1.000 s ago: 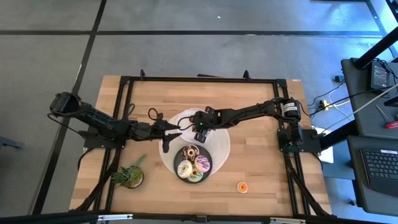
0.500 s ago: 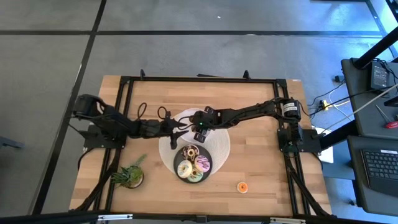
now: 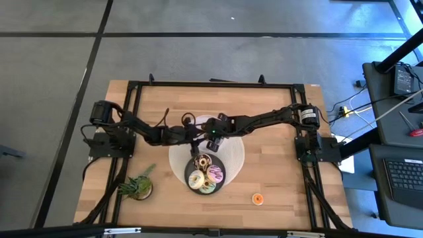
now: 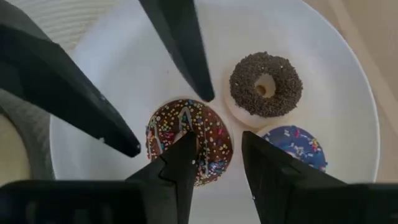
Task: Pick & Place donuts
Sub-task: Put the small brown donut on the white plate
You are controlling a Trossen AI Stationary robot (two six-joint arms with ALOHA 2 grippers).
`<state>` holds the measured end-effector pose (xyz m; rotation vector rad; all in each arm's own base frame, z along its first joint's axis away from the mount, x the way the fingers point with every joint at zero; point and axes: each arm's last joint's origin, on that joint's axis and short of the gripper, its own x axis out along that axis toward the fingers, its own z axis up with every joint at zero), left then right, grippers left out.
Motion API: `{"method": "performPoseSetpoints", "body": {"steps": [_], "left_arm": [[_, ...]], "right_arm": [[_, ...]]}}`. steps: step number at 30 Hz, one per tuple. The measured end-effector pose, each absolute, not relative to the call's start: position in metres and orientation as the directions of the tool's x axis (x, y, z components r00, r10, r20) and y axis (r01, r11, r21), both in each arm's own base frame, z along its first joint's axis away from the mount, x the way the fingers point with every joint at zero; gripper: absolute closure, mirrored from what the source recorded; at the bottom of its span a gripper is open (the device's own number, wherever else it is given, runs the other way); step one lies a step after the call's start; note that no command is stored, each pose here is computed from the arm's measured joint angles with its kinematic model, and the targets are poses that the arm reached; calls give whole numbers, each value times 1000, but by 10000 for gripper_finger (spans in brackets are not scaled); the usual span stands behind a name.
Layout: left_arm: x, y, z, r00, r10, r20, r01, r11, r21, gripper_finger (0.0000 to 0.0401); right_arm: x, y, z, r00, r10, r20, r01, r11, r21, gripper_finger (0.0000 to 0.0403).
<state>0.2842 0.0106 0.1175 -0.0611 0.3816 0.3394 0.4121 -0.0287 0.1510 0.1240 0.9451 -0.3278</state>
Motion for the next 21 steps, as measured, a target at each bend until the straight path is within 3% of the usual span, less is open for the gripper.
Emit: {"method": "performPoseSetpoints", "body": {"steps": [21], "left_arm": [[280,13,111,820,352,-452,-401,916,-13,253]], "right_arm": [[410,-29,150,522,-219,-824,346,938,-30,272]]}}
